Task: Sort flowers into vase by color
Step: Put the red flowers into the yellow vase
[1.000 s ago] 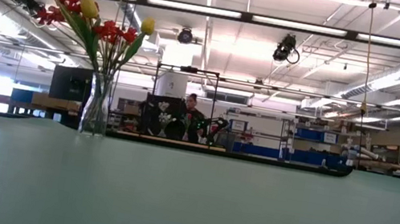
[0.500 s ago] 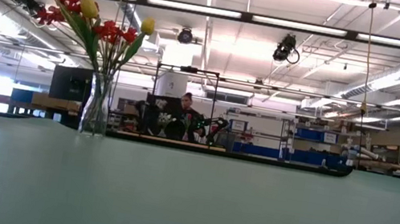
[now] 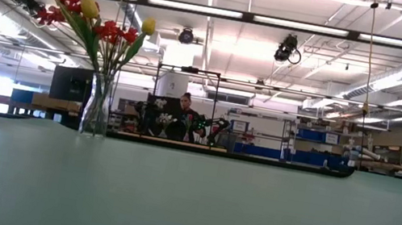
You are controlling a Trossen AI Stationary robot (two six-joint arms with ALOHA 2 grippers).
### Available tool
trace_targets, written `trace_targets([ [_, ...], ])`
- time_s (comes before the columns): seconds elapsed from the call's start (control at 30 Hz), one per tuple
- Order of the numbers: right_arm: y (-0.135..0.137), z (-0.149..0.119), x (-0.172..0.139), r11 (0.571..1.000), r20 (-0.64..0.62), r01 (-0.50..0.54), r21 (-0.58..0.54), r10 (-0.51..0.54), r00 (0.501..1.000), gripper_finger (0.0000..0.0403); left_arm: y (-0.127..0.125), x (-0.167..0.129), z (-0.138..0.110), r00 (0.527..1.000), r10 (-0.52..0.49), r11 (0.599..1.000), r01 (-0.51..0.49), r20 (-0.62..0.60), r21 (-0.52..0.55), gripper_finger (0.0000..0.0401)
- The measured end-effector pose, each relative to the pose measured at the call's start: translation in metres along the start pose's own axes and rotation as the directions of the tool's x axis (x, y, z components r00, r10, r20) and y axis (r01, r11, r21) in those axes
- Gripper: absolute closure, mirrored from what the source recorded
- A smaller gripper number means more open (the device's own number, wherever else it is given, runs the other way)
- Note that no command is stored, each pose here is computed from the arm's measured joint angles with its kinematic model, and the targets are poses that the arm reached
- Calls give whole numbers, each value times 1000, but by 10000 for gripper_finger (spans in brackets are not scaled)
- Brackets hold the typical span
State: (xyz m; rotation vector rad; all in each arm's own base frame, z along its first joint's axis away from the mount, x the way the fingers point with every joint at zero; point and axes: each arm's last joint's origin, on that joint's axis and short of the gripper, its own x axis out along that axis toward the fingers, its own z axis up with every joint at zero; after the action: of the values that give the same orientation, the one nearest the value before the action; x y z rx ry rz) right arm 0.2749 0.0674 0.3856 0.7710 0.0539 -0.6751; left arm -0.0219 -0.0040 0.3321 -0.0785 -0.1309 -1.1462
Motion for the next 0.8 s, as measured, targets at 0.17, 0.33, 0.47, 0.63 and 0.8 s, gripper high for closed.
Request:
trace_targets([
  [0.17,0,-1,0,1000,-8,-5,7,5,1000,253,14,18,-27,998,23,999,-25,-55,-38,397],
  [0.33,0,-1,0,1000,-23,-12,18,12,1000,253,25,31,-50,995,49,997,-54,-81,-52,397],
  [0.47,1,-1,0,999,-39,-20,37,21,999,253,30,37,-61,996,51,997,-55,-78,-50,397],
  [0.63,1,-2,0,998,-51,-25,58,28,998,253,34,41,-69,994,57,997,-61,-88,-46,397],
  [0.8,1,-2,0,996,-67,-34,81,40,997,253,35,42,-73,993,58,998,-60,-100,-23,395],
])
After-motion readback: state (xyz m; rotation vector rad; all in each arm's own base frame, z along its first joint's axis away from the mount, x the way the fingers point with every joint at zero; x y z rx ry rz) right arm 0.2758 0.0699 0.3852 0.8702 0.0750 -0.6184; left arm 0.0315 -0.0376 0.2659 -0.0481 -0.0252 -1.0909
